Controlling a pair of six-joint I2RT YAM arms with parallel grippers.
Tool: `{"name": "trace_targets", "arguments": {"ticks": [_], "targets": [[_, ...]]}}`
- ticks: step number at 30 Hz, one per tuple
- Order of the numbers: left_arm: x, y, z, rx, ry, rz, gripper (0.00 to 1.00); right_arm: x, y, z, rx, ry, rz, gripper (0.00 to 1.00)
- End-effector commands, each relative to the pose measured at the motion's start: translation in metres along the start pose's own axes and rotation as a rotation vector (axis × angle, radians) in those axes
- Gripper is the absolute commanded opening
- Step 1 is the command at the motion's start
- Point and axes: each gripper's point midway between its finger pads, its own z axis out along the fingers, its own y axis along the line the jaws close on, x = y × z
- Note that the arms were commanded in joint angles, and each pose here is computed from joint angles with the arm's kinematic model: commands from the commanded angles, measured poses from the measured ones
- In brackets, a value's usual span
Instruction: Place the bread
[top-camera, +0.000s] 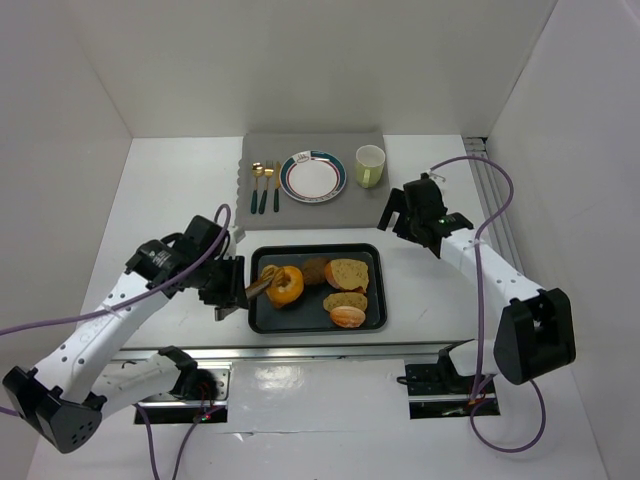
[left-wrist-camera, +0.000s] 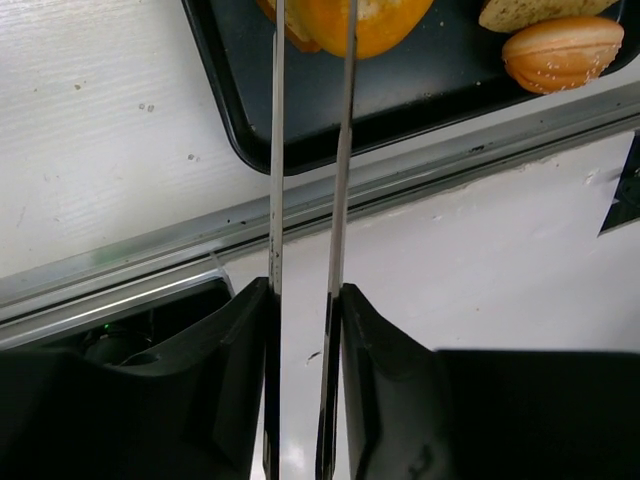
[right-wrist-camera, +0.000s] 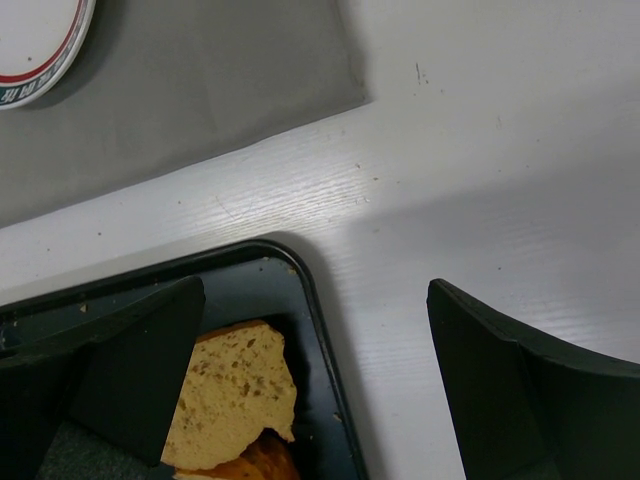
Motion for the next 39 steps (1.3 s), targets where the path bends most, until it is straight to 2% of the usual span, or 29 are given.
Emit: {"name": "trace_targets", "arguments": {"ticks": [1,5,9,11,14,15,21,25,26,28,29,31,33,39], "targets": [[-0.006,-0.011,-0.003,0.045,-0.016,0.011,0.40,-0.023,0.003,-0.014,0.024,-0.091,0.005,0.99],[-0.006,-0.009,-0.011,0.024,-0.009,0.008,0.27,-0.029,-0.002,-0.021,0.052,-0.165,-0.027,0.99],[-0.029,-0.013,-0.044,-0.006,-0.116,-0.002,0.24,-0.027,0.001,-0.031,0.032,-0.207,-0.078,0.99],[-0.045,-0.005,-0.052,-0.094,-0.146,-0.020,0.22,-0.033,-0.004,-0.038,0.051,-0.251,-0.006,0.99],[-0.080,-0.016,-0.070,-0.098,-0.257,-0.029,0.22,-0.028,-0.001,-0.041,0.021,-0.240,0.014,0.99],[-0.102,-0.029,-0.078,-0.055,-0.334,-0.023,0.22,-0.028,0.002,-0.043,0.008,-0.230,0.012,0.99],[-0.202,-0.058,-0.082,0.014,-0.576,-0.060,0.22,-0.021,0.001,-0.047,0.000,-0.189,-0.026,0.99],[-0.259,-0.058,-0.055,-0.011,-0.648,-0.103,0.22,-0.024,-0.002,-0.057,-0.001,-0.206,-0.021,0.99],[-0.271,-0.053,-0.029,-0.015,-0.604,-0.114,0.22,-0.021,-0.005,-0.060,0.000,-0.205,-0.021,0.99],[-0.295,-0.058,-0.016,0.020,-0.606,-0.126,0.22,-0.022,-0.006,-0.065,-0.002,-0.208,-0.020,0.99],[-0.305,-0.053,0.009,0.009,-0.572,-0.137,0.22,-0.017,-0.010,-0.065,0.005,-0.198,-0.024,0.99],[-0.321,-0.063,0.021,0.046,-0.562,-0.126,0.22,-0.014,-0.013,-0.069,0.009,-0.191,-0.016,0.99],[-0.330,-0.053,0.052,0.016,-0.518,-0.142,0.22,-0.013,-0.017,-0.074,0.014,-0.197,0.006,0.99],[-0.341,-0.048,0.099,-0.003,-0.453,-0.157,0.24,-0.003,-0.028,-0.078,0.037,-0.180,0.020,0.99]]}}
